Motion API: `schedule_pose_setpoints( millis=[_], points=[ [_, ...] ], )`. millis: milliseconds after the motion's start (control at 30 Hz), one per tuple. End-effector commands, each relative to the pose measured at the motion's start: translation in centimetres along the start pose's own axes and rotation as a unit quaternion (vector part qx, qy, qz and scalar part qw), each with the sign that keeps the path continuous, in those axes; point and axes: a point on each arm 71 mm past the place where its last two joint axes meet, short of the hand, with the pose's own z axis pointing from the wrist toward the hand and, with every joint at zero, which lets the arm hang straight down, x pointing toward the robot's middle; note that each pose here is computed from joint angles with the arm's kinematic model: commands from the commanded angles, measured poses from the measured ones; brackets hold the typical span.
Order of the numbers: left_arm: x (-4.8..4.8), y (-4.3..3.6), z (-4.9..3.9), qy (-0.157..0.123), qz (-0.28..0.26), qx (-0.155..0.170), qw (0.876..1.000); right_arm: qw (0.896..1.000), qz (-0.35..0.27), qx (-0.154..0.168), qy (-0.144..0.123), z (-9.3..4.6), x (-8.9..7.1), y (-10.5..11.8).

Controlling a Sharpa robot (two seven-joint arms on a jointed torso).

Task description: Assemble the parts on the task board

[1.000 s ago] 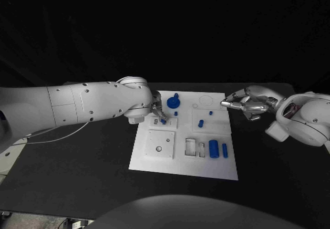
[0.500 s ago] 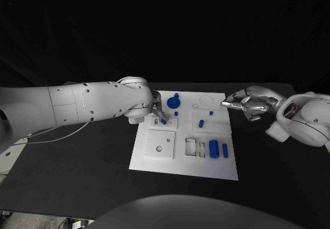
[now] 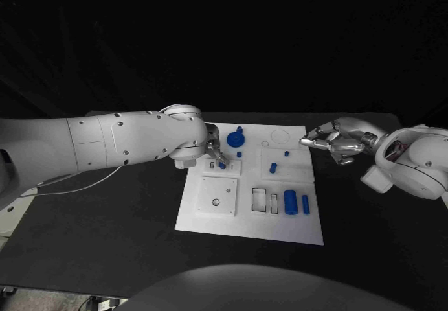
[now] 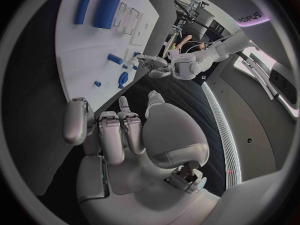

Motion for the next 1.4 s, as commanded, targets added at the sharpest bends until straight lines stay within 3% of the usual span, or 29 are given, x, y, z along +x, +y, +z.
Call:
schedule_pose_setpoints(
  millis=[33, 1400],
  points=[
    [0.2, 0.83, -0.05, 0.008, 0.005, -0.067, 0.998, 1.0, 0.001, 0.0, 0.01, 0.03, 0.21, -0.01],
    [0.3, 0.98, 0.27, 0.008, 0.011, -0.074, 0.997, 1.0, 0.002, 0.005, 0.015, 0.0, 0.31, -0.29]
  ],
)
